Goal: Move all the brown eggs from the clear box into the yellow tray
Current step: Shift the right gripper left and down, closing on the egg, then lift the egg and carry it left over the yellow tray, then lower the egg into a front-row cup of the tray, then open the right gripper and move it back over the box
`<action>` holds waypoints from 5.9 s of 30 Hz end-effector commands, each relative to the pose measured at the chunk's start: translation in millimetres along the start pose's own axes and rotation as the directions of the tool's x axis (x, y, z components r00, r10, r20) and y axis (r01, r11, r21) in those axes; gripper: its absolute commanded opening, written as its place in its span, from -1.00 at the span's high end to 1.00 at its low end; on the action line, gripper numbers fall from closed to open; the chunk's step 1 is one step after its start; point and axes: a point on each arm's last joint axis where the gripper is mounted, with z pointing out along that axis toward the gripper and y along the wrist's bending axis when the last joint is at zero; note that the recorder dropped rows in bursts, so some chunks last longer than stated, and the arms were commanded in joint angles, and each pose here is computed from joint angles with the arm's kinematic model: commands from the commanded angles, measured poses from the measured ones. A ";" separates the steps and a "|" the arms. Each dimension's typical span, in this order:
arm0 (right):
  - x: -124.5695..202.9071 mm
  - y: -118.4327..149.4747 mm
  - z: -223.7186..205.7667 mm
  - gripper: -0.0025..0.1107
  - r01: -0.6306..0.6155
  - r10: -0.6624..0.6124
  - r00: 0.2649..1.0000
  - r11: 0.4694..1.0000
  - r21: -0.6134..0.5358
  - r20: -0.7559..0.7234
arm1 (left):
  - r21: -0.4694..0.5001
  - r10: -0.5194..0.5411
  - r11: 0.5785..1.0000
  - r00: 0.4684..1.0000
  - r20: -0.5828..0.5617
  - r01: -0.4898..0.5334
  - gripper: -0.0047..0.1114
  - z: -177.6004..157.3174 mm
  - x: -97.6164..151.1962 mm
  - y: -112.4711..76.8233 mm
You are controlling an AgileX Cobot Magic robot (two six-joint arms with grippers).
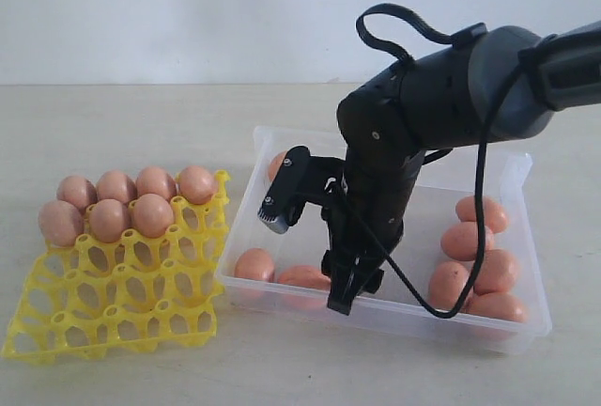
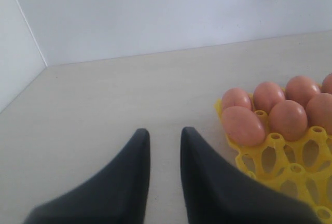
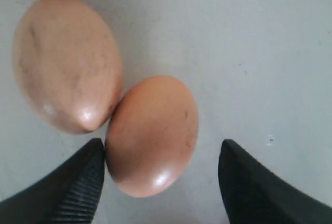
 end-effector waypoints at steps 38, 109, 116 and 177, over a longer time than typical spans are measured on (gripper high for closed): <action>-0.5 0.9 -3.1 0.96 -0.172 0.174 0.985 0.984 -0.052 0.021 | -0.001 -0.004 1.000 1.000 0.000 0.004 0.55 0.2 1.0 -0.1; -95.7 22.5 16.0 0.96 -0.292 0.161 0.574 0.956 0.017 0.803 | -0.001 -0.004 1.000 1.000 0.000 0.004 0.55 0.2 1.0 -0.1; -94.0 21.7 20.3 0.96 -0.298 0.177 0.588 0.954 0.009 0.789 | -0.001 -0.004 1.000 1.000 0.000 0.004 0.55 0.2 1.0 -0.1; -93.3 19.5 -20.0 -0.14 -0.268 0.124 0.583 0.962 0.046 0.803 | -0.001 -0.004 1.000 1.000 0.000 0.004 0.55 0.2 1.0 -0.1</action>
